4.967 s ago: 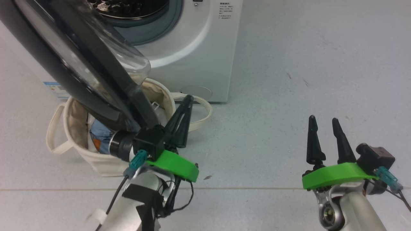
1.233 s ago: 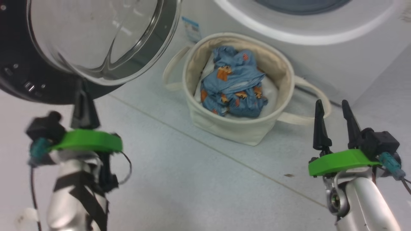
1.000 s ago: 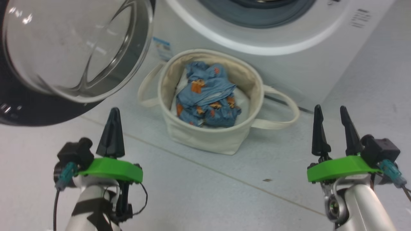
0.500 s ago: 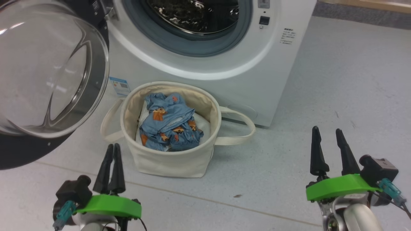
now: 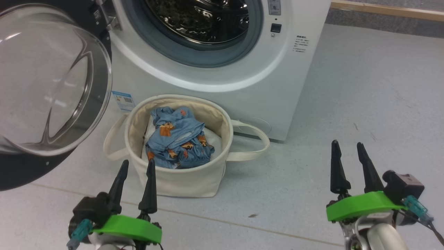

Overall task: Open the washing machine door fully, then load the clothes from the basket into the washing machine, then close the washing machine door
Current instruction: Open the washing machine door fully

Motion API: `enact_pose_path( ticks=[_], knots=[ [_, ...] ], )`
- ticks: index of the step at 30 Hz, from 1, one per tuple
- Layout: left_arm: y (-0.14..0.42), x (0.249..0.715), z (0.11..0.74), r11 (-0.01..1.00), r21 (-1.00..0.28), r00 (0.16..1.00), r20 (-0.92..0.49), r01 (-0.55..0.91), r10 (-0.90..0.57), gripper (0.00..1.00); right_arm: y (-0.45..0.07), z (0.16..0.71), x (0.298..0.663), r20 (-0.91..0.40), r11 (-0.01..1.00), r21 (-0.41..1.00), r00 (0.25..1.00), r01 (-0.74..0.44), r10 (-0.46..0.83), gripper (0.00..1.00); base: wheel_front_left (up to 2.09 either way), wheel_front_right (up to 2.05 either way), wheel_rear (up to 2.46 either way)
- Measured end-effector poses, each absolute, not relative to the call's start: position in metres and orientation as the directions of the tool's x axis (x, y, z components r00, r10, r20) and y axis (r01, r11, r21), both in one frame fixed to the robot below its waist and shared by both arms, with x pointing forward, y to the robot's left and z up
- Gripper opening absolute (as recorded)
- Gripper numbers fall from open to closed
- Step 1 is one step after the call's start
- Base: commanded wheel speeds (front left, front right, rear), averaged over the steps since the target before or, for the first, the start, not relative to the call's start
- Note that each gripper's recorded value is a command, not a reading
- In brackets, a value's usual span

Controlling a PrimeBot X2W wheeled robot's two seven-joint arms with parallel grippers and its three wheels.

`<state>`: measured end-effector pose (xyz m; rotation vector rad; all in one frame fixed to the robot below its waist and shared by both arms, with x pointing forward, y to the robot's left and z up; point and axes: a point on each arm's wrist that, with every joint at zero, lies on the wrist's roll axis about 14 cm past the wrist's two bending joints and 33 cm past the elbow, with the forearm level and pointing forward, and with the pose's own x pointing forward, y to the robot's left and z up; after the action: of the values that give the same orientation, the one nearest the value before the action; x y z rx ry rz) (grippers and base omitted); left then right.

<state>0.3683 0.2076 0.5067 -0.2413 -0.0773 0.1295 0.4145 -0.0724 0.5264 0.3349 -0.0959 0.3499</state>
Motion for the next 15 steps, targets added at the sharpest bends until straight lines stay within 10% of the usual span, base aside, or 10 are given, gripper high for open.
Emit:
enact_pose_path(
  ticks=[15],
  knots=[
    [0.176,0.382,0.492,0.972,-0.235,0.999,0.023,-0.021,0.027,1.0,-0.1,0.518,0.407,0.123,0.919,0.278,0.959,-0.281,0.256,1.0,0.0,0.0,0.0]
  ],
)
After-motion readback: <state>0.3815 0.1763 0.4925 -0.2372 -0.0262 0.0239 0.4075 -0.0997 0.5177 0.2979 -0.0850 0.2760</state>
